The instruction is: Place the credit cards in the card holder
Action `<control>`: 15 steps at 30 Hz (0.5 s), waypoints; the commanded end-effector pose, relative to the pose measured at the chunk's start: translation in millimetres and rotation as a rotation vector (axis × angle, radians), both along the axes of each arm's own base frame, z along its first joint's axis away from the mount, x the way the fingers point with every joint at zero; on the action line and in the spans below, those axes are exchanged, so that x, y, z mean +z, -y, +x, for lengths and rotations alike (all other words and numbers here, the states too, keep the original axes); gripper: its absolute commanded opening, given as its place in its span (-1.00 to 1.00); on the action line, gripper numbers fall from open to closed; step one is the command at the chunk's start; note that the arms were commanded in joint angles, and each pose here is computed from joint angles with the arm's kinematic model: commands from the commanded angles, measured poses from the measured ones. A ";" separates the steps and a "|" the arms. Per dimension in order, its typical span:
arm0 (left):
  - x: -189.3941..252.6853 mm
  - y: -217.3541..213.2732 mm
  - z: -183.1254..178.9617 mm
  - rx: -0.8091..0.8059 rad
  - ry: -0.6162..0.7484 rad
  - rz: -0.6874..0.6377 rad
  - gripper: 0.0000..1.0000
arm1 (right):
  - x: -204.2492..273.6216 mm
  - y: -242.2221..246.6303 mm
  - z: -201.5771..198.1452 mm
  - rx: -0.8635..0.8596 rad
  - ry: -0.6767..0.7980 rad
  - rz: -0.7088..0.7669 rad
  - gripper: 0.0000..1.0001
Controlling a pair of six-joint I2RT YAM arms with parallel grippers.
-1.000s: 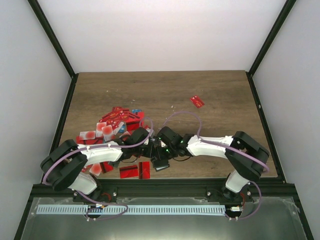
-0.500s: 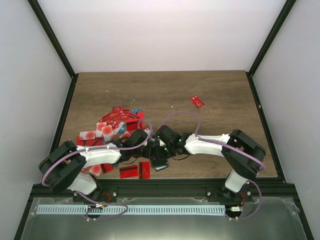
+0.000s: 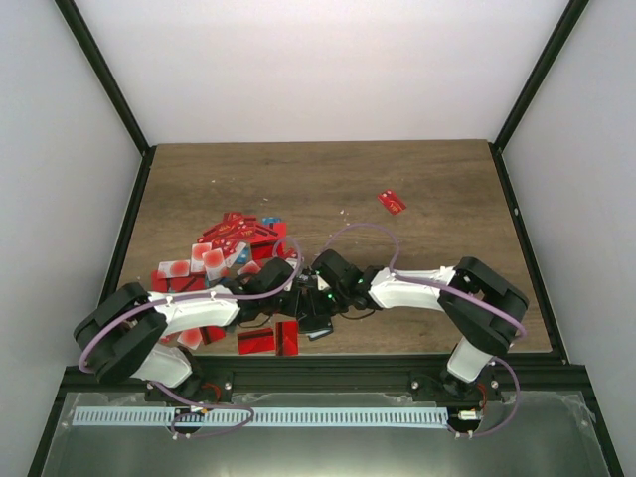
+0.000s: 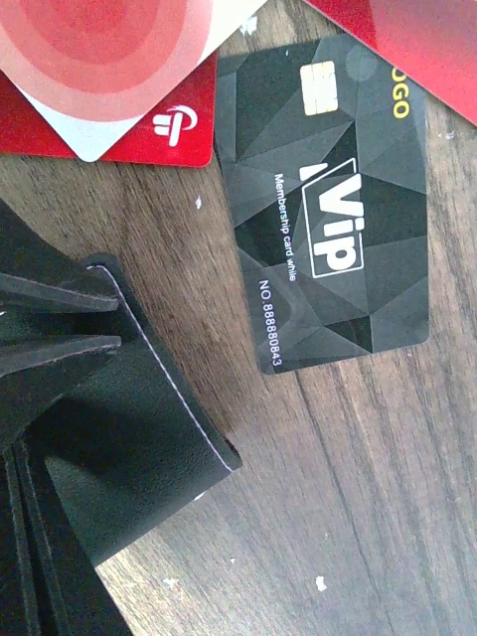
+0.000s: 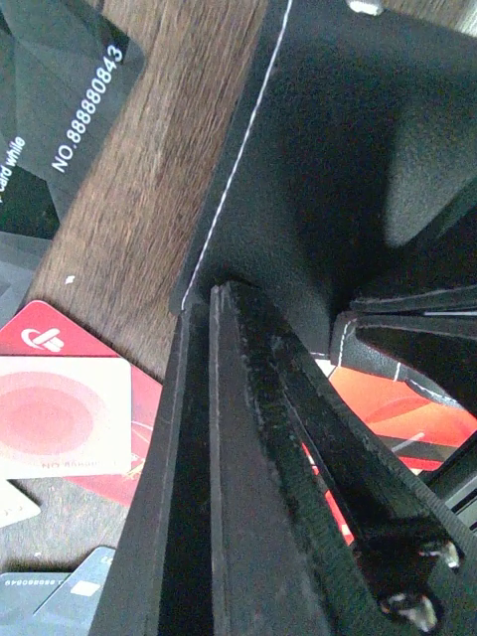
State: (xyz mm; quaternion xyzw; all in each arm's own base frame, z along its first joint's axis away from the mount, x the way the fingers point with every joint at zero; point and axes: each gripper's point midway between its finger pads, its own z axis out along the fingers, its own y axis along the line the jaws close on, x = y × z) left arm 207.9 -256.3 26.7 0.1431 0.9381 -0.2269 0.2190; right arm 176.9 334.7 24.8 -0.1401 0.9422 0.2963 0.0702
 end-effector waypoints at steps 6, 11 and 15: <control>17.3 9.8 -17.3 -0.072 -0.034 -0.005 -0.80 | -87.0 107.7 -40.6 -0.069 -0.152 -0.398 -0.99; 56.7 20.6 -17.1 -0.091 0.011 -0.097 -0.80 | -87.7 103.1 -44.3 -0.069 -0.157 -0.329 -0.99; 72.1 19.0 -22.0 -0.091 0.021 -0.130 -0.80 | -87.8 108.6 -45.9 -0.093 -0.157 -0.299 -0.99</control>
